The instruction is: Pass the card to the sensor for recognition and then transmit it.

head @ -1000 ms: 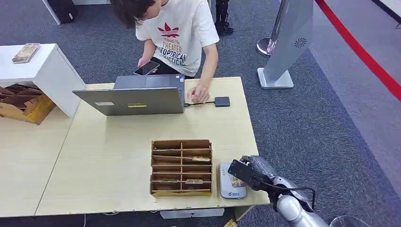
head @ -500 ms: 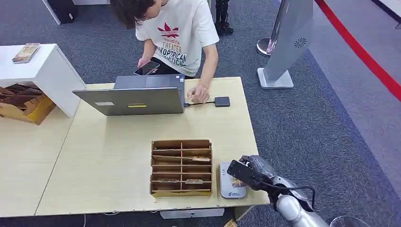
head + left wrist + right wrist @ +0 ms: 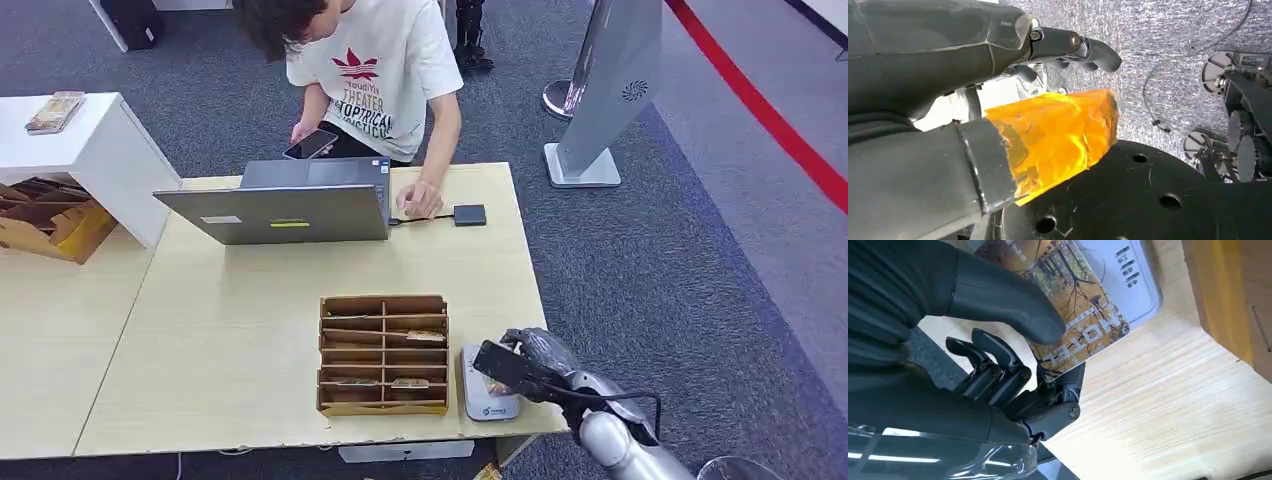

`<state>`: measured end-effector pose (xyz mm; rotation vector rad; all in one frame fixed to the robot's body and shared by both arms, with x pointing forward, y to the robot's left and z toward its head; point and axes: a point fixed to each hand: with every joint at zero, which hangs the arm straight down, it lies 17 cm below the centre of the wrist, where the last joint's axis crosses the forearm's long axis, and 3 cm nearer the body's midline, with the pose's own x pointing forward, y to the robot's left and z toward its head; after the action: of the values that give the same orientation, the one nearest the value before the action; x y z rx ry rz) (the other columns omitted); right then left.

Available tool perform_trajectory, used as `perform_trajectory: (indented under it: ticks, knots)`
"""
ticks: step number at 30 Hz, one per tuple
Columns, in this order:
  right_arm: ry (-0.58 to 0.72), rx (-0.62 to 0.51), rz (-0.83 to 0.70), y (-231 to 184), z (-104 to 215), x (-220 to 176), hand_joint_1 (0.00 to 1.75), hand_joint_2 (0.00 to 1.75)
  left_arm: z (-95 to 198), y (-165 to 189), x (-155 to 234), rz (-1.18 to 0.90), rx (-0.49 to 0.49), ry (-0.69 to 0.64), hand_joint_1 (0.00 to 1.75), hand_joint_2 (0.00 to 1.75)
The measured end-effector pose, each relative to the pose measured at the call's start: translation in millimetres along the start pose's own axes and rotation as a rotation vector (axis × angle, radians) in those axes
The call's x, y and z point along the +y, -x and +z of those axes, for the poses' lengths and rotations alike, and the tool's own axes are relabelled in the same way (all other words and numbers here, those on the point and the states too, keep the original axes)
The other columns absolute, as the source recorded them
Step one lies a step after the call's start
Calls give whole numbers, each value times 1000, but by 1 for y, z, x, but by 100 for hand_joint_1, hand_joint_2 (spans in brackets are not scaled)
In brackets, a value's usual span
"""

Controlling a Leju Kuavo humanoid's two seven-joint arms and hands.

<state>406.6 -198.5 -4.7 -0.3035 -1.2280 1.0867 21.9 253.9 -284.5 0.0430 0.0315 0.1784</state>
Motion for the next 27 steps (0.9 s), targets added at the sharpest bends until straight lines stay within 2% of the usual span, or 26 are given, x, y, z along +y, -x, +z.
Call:
perform_trajectory:
  ticks: [27]
  knots:
    - [-10,-7,15,-3,-1,4,175,175,0,1,0,-6,2,-2,0,0]
